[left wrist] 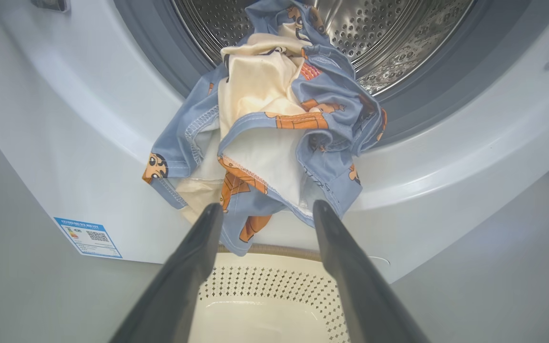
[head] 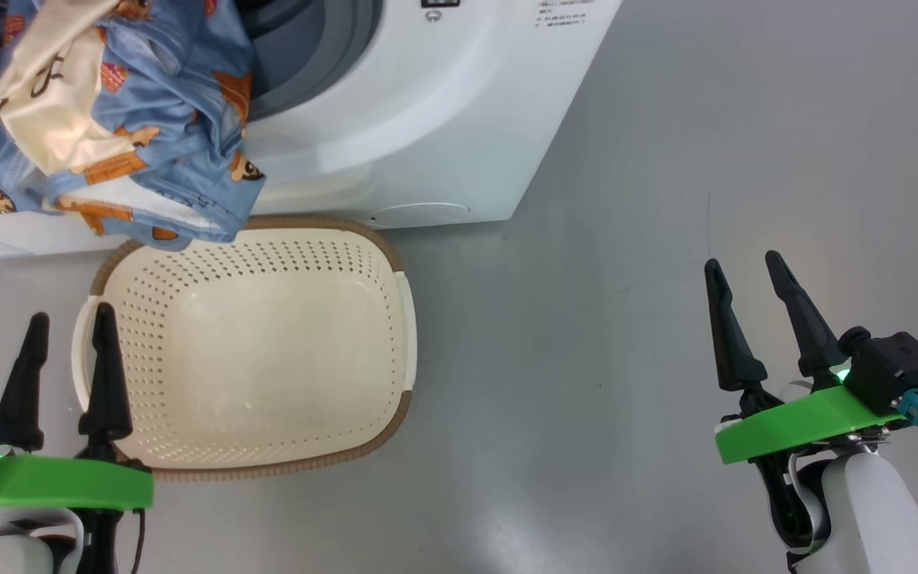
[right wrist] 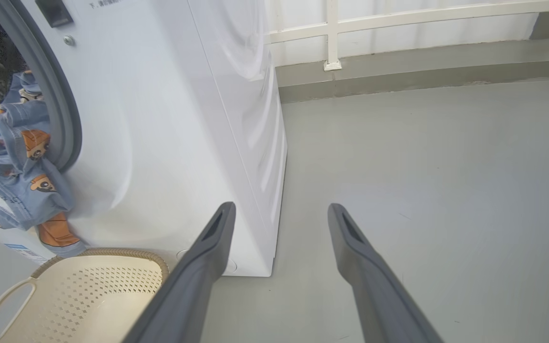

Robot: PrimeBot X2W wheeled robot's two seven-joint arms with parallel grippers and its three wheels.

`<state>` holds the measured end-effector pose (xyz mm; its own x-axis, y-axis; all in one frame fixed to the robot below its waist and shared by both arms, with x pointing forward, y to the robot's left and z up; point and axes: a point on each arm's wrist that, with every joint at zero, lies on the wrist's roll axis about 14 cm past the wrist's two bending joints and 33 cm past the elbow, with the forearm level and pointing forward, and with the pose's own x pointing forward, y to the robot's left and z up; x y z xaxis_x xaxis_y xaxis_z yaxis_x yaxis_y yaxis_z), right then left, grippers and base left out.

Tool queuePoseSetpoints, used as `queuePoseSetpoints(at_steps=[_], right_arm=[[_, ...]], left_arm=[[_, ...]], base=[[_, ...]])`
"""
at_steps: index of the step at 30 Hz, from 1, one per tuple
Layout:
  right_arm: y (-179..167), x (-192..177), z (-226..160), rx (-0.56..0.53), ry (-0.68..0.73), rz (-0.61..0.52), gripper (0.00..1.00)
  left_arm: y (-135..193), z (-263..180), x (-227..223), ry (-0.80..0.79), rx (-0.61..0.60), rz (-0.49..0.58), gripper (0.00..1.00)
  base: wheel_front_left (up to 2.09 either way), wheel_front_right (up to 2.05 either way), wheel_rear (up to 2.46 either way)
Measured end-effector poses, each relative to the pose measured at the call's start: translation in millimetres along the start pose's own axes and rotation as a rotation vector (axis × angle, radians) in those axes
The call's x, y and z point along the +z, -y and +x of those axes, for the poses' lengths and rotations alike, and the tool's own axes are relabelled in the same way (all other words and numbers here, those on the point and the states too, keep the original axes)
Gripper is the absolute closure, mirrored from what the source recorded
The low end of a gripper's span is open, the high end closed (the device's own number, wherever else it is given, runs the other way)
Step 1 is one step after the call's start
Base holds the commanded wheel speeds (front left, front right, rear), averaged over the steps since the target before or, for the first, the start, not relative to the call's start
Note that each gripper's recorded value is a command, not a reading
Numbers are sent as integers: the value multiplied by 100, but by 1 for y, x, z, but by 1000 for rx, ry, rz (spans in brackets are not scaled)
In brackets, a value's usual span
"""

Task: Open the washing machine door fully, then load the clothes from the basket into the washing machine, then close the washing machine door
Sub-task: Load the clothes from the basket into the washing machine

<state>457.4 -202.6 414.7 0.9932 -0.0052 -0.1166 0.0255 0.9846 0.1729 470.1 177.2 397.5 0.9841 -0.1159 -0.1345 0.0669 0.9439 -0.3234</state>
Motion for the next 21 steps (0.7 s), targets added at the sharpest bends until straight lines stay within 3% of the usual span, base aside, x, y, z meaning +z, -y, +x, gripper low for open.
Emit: queuePoseSetpoints(at_steps=[9,21], right_arm=[[0,-6,2,-1,-14,1,0],[-1,-16,12,3,-29,3,0]], left_arm=[[-5,2,-16,-41,20,-48,0],[-5,38,-36,-99,2,-88,0]], base=[[0,0,0],[0,0,0]])
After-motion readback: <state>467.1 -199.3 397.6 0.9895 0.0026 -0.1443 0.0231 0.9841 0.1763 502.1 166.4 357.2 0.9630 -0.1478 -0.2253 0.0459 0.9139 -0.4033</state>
